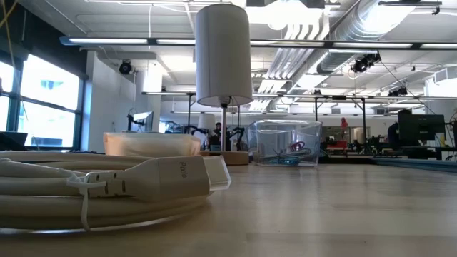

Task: Pick & Place USB Port
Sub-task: Put the blue and black charger cable into the transparent bin

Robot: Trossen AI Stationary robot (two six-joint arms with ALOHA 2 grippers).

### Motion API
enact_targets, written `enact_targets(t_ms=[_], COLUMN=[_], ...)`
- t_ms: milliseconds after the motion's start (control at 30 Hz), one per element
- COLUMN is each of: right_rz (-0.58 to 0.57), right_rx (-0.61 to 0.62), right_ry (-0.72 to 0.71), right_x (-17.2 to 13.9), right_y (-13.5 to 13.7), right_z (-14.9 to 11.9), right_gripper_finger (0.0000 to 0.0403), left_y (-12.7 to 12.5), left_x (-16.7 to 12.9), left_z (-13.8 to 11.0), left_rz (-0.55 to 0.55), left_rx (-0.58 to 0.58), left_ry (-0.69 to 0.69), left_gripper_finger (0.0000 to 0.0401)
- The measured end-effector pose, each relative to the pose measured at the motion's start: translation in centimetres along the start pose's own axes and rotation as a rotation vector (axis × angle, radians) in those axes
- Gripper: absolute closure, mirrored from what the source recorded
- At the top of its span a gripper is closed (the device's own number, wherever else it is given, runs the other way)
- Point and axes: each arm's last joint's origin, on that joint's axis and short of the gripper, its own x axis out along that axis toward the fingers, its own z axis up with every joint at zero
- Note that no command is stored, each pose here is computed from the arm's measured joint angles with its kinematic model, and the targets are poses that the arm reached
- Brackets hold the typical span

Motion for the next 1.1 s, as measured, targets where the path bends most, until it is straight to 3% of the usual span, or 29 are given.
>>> enact_targets(t_ms=[200, 433, 667, 900, 967, 1100], right_rz=[0.002, 0.012, -0.028, -0.352, -0.383, -0.400], right_rx=[0.011, 0.009, 0.116, 0.480, 0.575, 0.706], right_ry=[0.005, 0.016, 0.113, 0.312, 0.319, 0.334], right_x=[0.0, -0.5, -1.9, -4.9, -5.4, -5.5], right_y=[0.0, 0.0, 0.0, -2.5, -3.5, -5.4], right_z=[-0.1, 0.1, 0.2, -1.1, -1.6, -2.9], right_gripper_finger=[0.0386, 0.0386, 0.0386, 0.0386, 0.0386, 0.0386], left_y=[-0.1, -0.1, -0.3, -1.8, -2.5, -3.1], left_x=[0.0, -0.1, -0.9, -1.5, -1.5, -1.5], left_z=[0.0, 0.3, 1.0, 2.7, 2.8, 2.9], left_rz=[-0.038, -0.047, -0.098, -0.251, -0.267, -0.199], left_rx=[-0.014, -0.074, -0.083, 0.090, 0.137, 0.220], left_ry=[-0.008, -0.028, -0.004, -0.088, -0.078, -0.023], left_gripper_finger=[0.0382, 0.0316, 0.0274, 0.0271, 0.0271, 0.0270])
